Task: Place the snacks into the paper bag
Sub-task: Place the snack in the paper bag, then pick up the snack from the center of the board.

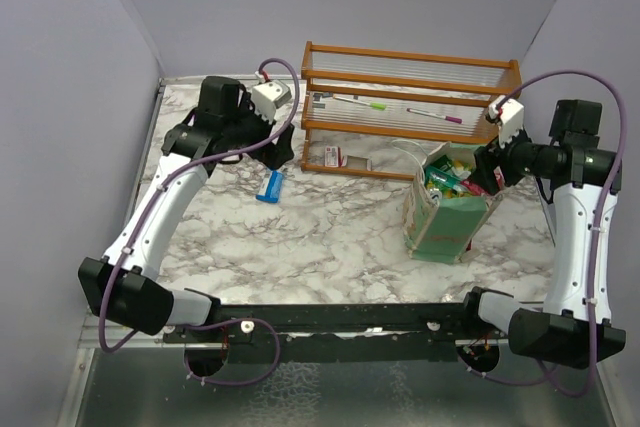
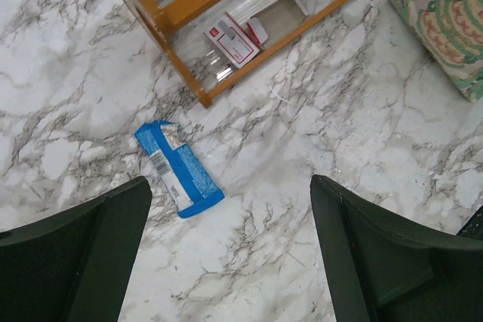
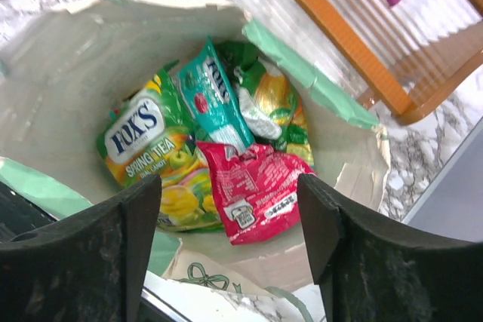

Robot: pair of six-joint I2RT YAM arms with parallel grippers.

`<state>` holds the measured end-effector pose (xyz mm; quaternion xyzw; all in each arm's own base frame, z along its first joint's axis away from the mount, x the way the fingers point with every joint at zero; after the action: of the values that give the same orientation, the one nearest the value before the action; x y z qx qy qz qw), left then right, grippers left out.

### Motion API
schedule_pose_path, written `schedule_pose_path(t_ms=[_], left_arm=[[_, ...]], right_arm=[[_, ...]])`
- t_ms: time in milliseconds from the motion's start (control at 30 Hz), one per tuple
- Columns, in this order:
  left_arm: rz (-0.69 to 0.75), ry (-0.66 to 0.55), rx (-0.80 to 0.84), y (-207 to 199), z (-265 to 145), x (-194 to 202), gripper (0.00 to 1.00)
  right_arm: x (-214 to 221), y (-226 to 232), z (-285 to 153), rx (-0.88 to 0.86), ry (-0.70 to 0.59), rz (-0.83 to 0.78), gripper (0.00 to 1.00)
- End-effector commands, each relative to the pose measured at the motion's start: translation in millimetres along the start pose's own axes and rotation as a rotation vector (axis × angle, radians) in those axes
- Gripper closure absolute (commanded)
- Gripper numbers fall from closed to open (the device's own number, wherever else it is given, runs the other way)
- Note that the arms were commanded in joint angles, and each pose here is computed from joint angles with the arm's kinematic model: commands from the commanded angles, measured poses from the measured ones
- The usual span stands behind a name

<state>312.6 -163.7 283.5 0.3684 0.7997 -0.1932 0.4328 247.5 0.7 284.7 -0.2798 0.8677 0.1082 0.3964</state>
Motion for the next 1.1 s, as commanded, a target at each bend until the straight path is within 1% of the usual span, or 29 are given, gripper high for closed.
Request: schedule_pose_path(t_ms=[0, 67, 100, 200, 267, 333, 400, 467, 800, 1067], left_arm=[[-0.057, 0.042, -0.101, 23.4, 5.2, 16.8, 0.11], [-0.081, 0.082, -0.107, 29.7, 12.5, 30.4, 0.11], [-0.100, 0.123, -0.103, 31.4, 18.8, 45.8, 0.11], [-0.136, 0.202, -0.089, 37.1, 32.4, 75.4, 0.11], [-0.144, 0.242, -0.089, 40.8, 41.1, 91.7, 0.10], [-0.138, 0.268, -0.081, 42.4, 49.6, 104.6, 0.08], [-0.134, 0.292, -0.080, 44.9, 57.6, 115.3, 0.03], [-0.135, 0.317, -0.082, 48.5, 65.7, 125.6, 0.01], [-0.157, 0.426, -0.097, 67.1, 105.9, 165.2, 0.01], [-0.220, 0.457, -0.132, 72.8, 123.8, 185.3, 0.07]], right_arm=[[-35.4, 8.2, -4.8, -0.062, -0.129, 0.008, 0.25], [-44.6, 9.7, -7.7, -0.070, -0.161, 0.014, 0.23], [-49.7, 11.2, -9.7, -0.075, -0.180, 0.015, 0.22], [-63.9, 18.6, -15.3, -0.109, -0.244, 0.021, 0.19], [-72.1, 24.4, -17.6, -0.144, -0.288, 0.022, 0.19], [-75.7, 27.3, -16.9, -0.168, -0.306, 0.035, 0.19], [-76.7, 29.3, -16.0, -0.183, -0.315, 0.047, 0.19], [-76.2, 30.1, -15.4, -0.187, -0.319, 0.050, 0.19], [-65.0, 31.9, -12.8, -0.169, -0.298, 0.052, 0.19], [-62.8, 33.5, -11.8, -0.173, -0.300, 0.047, 0.20]])
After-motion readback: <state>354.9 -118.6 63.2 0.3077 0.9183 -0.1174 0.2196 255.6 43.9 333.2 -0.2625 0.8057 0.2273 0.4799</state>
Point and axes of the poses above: each gripper's point midway between its finger pads, its own z axis out along the fingers, its own y axis along the line the jaws close on, x = y × z, the point moved 2 cm from there along -z, back along the fingers, and after that the axes turned 6 degrees about z, right-handed, at the moved point
